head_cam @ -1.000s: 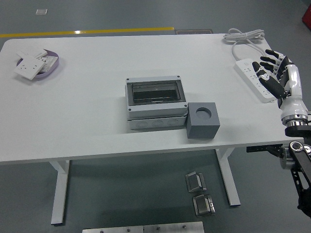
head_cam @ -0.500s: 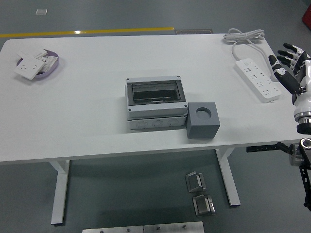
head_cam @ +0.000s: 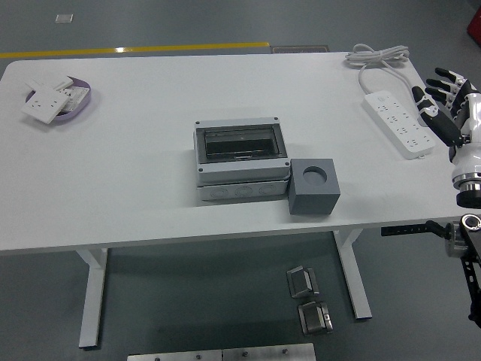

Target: Pick up the cylinder from the cube,place it in the box,flap close box

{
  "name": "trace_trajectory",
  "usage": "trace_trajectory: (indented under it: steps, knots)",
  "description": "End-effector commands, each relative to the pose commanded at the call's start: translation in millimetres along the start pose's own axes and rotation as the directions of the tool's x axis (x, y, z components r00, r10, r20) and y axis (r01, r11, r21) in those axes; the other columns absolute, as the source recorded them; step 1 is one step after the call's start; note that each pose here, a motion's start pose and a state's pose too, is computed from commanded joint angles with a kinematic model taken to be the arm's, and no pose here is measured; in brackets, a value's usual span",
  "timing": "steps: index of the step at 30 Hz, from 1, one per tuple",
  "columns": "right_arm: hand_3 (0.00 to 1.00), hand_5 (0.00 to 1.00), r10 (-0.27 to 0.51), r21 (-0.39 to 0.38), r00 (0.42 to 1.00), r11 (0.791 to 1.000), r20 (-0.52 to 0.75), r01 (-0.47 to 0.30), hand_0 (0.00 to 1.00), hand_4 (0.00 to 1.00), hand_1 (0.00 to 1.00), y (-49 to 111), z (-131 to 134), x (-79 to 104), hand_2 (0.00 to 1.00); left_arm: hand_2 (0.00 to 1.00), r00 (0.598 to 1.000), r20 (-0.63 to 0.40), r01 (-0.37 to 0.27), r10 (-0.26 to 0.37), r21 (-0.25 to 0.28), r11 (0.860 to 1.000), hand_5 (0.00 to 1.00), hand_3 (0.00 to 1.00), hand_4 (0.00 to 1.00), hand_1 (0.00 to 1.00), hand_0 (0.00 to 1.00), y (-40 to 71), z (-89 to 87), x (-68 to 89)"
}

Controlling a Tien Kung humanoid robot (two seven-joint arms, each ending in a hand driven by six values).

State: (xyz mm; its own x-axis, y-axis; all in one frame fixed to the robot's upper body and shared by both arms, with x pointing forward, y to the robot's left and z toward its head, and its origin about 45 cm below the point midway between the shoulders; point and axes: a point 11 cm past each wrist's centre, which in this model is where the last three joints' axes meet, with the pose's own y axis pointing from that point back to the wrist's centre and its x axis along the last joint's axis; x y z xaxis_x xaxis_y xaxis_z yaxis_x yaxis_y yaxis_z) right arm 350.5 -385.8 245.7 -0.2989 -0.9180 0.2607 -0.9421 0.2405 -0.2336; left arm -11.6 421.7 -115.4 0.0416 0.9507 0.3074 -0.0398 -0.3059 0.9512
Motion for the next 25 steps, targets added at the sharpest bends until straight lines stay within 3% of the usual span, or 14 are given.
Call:
trace_trajectory:
  steps: [25]
  knots:
    - [0.741,0.337,-0.028,0.016,0.998,1.0,0.064,0.027,0.782,0.869,0.691,-4.4,-5.6,-18.1,0.696,0.602,1.0,-0.007,0.002,-0.002,0.022,1.0,0.294,0.612,0.678,0.619,0.598,0.2,-8.1,-2.6]
